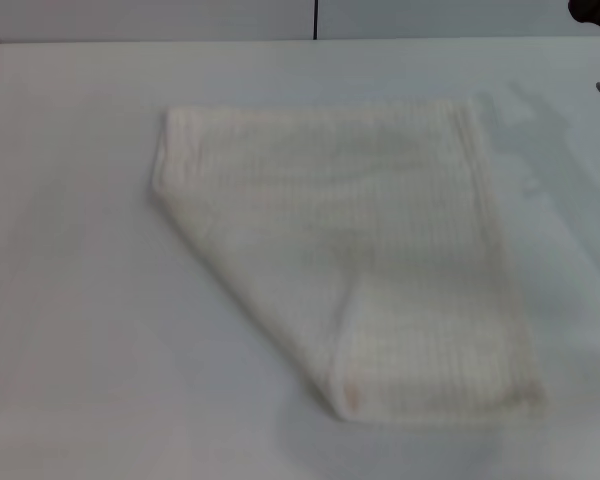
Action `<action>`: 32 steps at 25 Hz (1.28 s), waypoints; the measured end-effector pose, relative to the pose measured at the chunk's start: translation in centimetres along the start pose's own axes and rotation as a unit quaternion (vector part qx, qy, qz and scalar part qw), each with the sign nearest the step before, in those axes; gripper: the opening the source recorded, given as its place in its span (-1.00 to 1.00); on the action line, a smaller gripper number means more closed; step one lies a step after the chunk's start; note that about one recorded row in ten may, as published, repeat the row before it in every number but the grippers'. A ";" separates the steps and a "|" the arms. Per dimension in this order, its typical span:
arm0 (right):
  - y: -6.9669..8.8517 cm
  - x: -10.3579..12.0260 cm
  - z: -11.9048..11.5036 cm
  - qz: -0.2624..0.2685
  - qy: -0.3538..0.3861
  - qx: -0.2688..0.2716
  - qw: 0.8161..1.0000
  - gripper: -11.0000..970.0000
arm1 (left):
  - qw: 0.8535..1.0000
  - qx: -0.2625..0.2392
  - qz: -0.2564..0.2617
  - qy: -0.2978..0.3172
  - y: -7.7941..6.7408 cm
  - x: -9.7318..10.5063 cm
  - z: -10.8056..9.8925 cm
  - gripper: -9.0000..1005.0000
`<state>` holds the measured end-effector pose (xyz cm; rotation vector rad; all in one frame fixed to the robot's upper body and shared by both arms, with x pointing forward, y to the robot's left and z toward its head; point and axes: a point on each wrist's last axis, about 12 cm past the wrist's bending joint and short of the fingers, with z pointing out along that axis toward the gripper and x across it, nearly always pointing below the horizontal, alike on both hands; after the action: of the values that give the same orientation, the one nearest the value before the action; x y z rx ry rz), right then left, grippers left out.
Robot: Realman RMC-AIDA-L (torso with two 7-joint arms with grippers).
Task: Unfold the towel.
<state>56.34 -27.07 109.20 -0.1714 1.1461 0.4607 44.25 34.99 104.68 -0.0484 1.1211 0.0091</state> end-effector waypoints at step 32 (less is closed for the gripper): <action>-0.3 -6.7 10.7 0.011 0.646 -0.140 0.750 -0.98 | 0.960 0.258 -0.088 0.071 -0.7 -0.5 3.6 0.36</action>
<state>63.20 -25.24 119.59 -0.8371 2.4454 0.5294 47.29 34.45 106.74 0.3215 1.2301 -0.4523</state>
